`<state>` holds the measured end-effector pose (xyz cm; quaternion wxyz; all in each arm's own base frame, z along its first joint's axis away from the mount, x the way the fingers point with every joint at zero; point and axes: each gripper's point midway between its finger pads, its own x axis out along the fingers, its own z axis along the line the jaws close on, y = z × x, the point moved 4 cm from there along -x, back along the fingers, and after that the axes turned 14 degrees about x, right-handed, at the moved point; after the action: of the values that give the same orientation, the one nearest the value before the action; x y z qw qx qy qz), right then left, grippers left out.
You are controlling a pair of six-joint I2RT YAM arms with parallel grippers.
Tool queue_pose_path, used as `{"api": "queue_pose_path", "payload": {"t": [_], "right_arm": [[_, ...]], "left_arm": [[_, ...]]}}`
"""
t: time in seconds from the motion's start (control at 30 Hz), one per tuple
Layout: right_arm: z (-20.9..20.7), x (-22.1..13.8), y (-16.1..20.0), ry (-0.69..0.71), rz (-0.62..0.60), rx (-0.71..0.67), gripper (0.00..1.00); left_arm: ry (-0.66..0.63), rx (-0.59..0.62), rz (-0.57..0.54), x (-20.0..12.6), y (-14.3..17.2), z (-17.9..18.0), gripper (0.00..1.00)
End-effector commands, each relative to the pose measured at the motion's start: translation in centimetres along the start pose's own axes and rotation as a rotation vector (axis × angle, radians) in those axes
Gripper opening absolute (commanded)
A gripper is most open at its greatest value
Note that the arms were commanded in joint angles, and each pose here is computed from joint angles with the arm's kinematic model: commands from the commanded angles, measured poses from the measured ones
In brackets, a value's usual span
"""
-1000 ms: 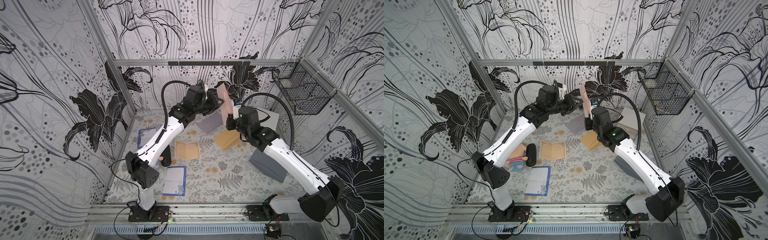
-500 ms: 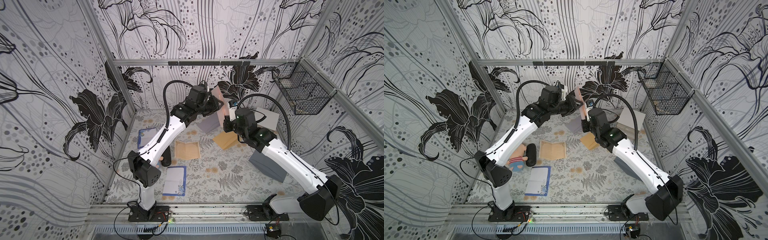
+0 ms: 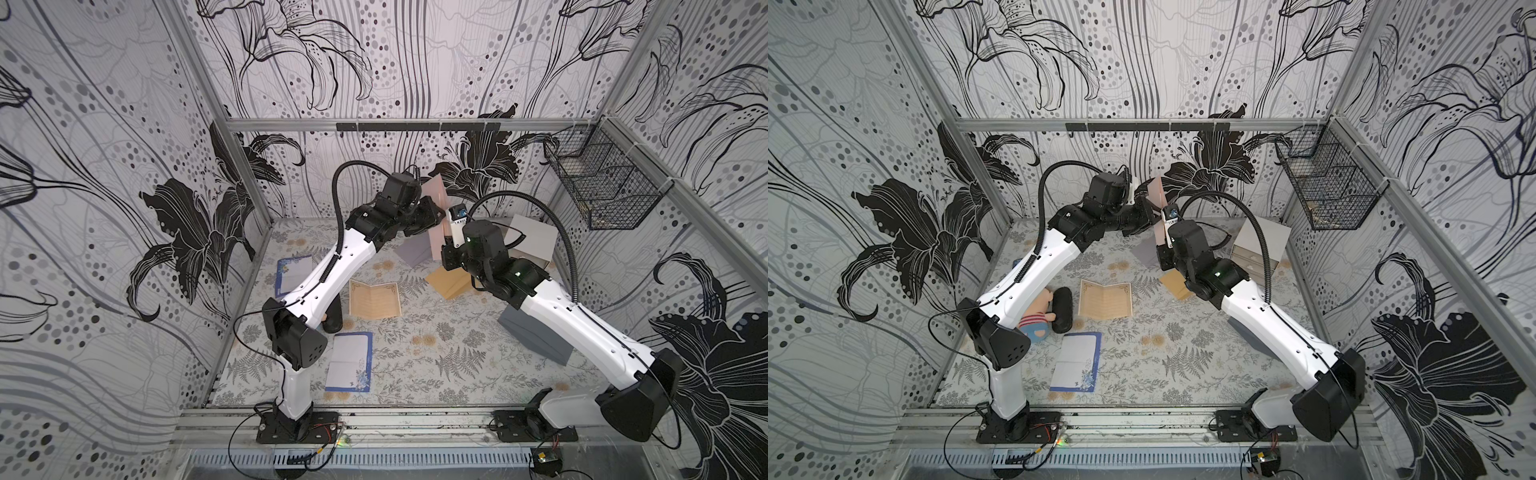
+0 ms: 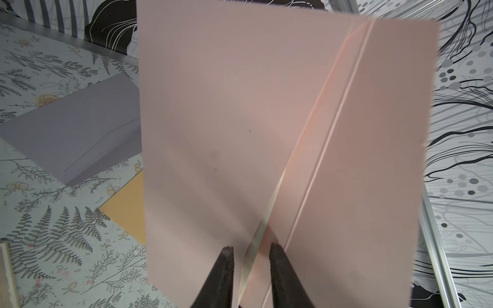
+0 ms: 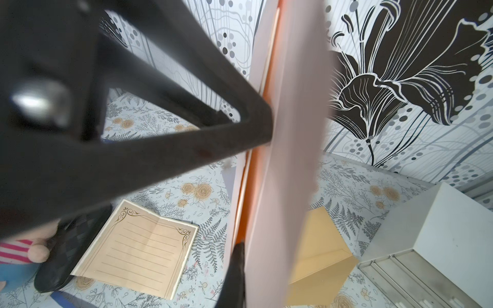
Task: Take the letter paper out of the envelope
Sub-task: Take out the letter paper from the envelope.
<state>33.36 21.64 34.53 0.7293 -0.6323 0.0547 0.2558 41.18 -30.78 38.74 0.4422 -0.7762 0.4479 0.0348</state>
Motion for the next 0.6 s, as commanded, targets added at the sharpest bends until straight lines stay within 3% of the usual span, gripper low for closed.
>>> {"api": "queue_pose_path", "payload": {"t": [0.0, 0.57], "right_arm": [[0.31, -0.38, -0.47, 0.003, -0.015, -0.019, 0.00], [0.20, -0.74, 0.12, 0.015, 0.001, -0.001, 0.00]], "left_arm": [[-0.026, 0.049, -0.002, -0.07, -0.01, 0.00, 0.26], [-0.039, 0.066, -0.011, -0.93, -0.13, -0.07, 0.10]]}}
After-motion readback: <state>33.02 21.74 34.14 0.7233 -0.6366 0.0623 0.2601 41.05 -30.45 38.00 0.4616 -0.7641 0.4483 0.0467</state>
